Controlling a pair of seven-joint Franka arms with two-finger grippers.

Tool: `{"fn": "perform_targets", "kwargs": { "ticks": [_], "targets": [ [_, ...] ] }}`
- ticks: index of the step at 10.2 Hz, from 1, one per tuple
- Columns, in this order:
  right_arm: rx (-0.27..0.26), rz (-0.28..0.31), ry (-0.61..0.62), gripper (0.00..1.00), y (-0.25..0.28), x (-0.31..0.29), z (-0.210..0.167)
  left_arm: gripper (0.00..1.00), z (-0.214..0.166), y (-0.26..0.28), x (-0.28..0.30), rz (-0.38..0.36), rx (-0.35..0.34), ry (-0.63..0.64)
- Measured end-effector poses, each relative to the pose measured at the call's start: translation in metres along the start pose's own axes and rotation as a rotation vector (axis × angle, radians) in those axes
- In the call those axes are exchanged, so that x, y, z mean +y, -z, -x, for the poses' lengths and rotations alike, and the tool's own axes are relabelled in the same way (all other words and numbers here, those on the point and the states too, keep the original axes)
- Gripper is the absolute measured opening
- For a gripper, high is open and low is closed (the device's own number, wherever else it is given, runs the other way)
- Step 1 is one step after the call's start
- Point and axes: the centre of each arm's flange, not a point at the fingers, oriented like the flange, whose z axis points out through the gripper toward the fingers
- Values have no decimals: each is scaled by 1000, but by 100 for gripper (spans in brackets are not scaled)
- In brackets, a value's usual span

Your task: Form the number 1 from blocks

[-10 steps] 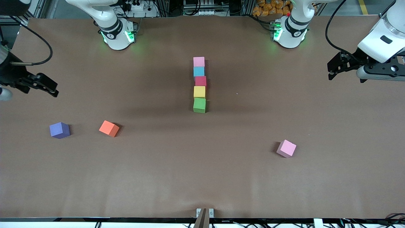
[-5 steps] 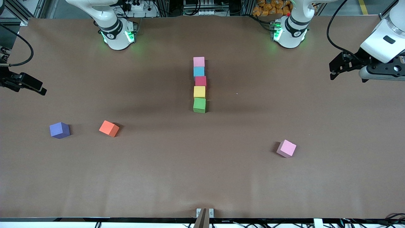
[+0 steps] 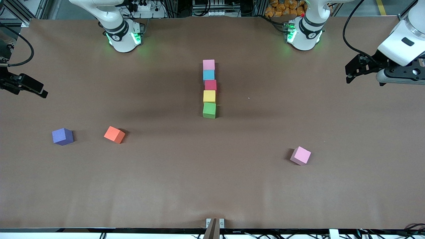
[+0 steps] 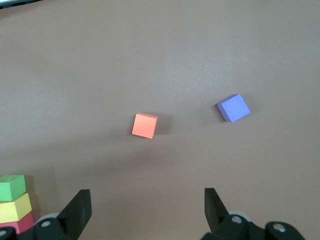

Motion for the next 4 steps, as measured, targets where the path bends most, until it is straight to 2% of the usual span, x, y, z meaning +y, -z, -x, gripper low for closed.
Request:
{"fn": "perform_targets", "kwargs": {
  "ticks": [4],
  "targets": [
    [6,0,0,100,0,0,-1,100,0,0,0,0,-1,0]
  ]
}}
